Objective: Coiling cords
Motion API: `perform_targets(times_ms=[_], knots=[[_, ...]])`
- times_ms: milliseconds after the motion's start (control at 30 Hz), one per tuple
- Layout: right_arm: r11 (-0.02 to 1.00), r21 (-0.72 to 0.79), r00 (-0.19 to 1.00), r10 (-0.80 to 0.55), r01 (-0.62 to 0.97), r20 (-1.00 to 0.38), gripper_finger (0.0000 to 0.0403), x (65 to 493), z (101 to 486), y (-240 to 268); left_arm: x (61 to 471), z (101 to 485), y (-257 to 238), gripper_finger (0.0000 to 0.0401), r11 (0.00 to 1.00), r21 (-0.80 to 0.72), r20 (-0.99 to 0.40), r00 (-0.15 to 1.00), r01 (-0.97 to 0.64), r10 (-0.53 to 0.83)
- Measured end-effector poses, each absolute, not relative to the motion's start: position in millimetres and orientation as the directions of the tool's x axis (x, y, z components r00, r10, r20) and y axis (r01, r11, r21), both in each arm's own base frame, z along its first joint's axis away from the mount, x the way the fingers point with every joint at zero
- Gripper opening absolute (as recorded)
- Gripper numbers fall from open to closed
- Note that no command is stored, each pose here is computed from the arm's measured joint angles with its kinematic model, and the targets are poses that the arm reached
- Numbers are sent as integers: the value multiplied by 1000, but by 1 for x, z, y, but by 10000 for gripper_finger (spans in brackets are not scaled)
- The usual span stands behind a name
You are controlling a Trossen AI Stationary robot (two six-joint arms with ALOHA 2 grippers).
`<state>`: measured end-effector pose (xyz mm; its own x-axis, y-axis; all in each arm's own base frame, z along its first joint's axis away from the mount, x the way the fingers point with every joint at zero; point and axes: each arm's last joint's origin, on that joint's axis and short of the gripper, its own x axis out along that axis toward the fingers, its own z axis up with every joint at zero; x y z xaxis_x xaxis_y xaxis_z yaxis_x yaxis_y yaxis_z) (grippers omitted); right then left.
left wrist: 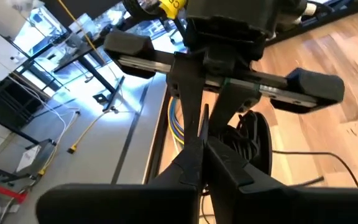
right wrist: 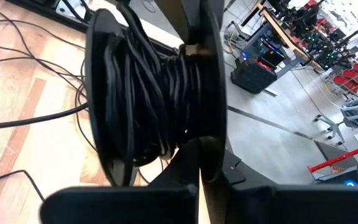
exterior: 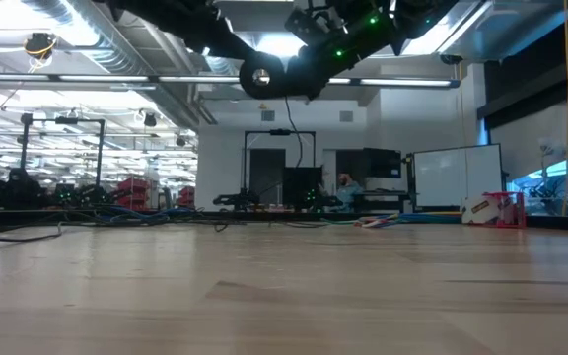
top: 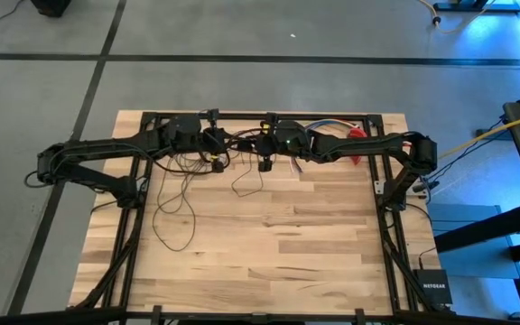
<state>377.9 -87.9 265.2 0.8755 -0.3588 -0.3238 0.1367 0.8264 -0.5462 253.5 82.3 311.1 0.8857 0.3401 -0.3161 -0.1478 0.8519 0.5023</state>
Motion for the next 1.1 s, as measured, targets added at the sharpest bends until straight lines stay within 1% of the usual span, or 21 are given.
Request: perform_targets(times_ms=[200, 367, 500, 600, 733, 800, 833, 867, 933, 1000, 1100], knots=[[827, -547, 873, -360, 134, -330, 7, 378, 265, -88, 252, 308, 85, 3, 858, 501, -346, 881, -116, 322], [823, -548, 865, -375, 146, -333, 28, 377, 264, -88, 252, 308, 85, 2, 855, 506, -345, 881, -115, 323], [858, -490, 863, -359, 155, -356, 41, 377, 262, -88, 252, 308, 85, 1, 853, 509, -342, 881, -118, 326], [838, -504, 827, -426, 209, -367, 55, 371, 267, -84, 252, 309, 85, 1, 853, 508, -335, 884, -122, 326], [728, -601, 724, -603, 329, -335, 87, 351, 294, -72, 252, 309, 86, 1, 854, 505, -333, 884, -126, 328], [689, -633, 676, -656, 353, -337, 101, 339, 304, -64, 252, 310, 86, 1, 853, 506, -326, 886, -130, 329], [685, -633, 658, -668, 361, -348, 107, 333, 307, -59, 252, 310, 86, 1, 852, 506, -326, 886, -131, 329], [693, -621, 649, -669, 367, -363, 112, 327, 310, -54, 252, 310, 86, 1, 851, 508, -325, 885, -135, 334], [739, -560, 646, -641, 375, -414, 118, 316, 314, -45, 252, 310, 86, 0, 844, 515, -325, 878, -148, 352], [809, -451, 662, -576, 378, -479, 121, 308, 312, -38, 253, 310, 85, 0, 836, 523, -321, 871, -164, 371], [883, -316, 671, -470, 347, -574, 122, 305, 280, -31, 255, 313, 83, 0, 829, 528, -285, 882, -183, 376]])
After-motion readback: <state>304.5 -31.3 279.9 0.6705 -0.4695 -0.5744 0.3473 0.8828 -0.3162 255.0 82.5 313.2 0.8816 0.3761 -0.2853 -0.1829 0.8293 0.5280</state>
